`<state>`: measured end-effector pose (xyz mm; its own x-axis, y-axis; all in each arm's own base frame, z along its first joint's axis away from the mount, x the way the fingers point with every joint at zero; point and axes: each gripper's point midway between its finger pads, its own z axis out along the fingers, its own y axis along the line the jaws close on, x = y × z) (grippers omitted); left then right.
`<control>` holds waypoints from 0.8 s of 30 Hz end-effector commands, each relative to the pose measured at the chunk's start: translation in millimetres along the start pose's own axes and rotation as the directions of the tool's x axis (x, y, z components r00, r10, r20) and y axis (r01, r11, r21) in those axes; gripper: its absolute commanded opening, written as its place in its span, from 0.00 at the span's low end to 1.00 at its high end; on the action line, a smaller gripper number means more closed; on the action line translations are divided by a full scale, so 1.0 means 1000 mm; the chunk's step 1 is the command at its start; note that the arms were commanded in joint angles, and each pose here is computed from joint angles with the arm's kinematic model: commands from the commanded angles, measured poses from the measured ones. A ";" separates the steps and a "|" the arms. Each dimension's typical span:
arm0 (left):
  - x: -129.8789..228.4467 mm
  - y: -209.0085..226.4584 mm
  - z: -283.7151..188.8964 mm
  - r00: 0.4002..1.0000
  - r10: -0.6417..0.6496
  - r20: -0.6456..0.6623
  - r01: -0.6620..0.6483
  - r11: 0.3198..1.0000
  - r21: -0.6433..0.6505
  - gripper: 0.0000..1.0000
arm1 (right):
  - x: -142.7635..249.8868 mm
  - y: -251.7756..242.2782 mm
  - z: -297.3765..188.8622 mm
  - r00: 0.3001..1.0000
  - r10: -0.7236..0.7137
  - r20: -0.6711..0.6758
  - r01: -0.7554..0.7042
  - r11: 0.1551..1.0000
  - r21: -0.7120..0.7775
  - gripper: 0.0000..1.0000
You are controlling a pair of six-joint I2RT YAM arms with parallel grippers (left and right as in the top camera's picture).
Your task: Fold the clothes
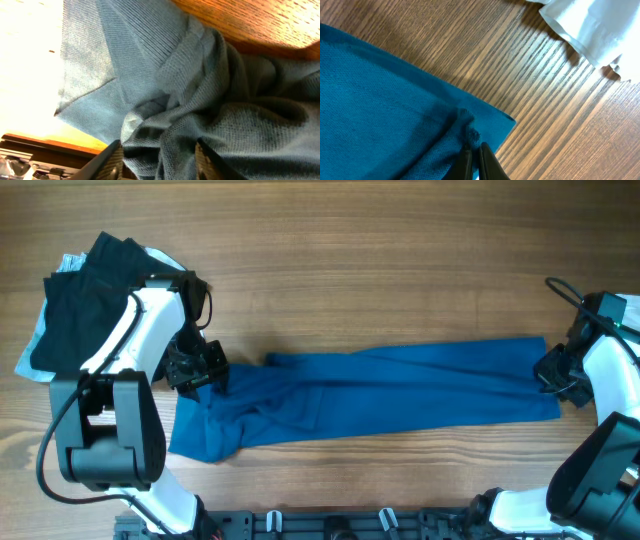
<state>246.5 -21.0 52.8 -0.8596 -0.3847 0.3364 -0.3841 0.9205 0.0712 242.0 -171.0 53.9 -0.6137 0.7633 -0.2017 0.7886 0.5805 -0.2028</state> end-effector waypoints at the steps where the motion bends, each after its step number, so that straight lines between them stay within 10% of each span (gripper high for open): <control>1: -0.003 0.002 -0.006 0.999 -0.001 0.035 0.001 1.000 -0.005 0.43 | 0.000 -0.007 0.005 1.000 0.007 -0.003 -0.007 0.999 0.037 0.04; 10: -0.061 -0.046 -0.078 0.939 0.001 0.343 -0.080 0.973 0.217 0.54 | -0.001 -0.004 0.005 1.000 0.008 -0.002 -0.008 1.000 0.020 0.04; 24: -0.041 -0.057 -0.003 0.995 0.035 0.095 -0.055 0.976 0.212 0.39 | -0.001 -0.003 0.005 1.000 0.009 0.000 -0.009 1.000 0.014 0.04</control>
<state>312.3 -49.7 44.3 -0.9050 -0.3678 0.2136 -0.4011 0.9051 -0.1409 244.6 -172.1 54.2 -0.6115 0.7623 -0.2119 0.7908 0.5796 -0.1967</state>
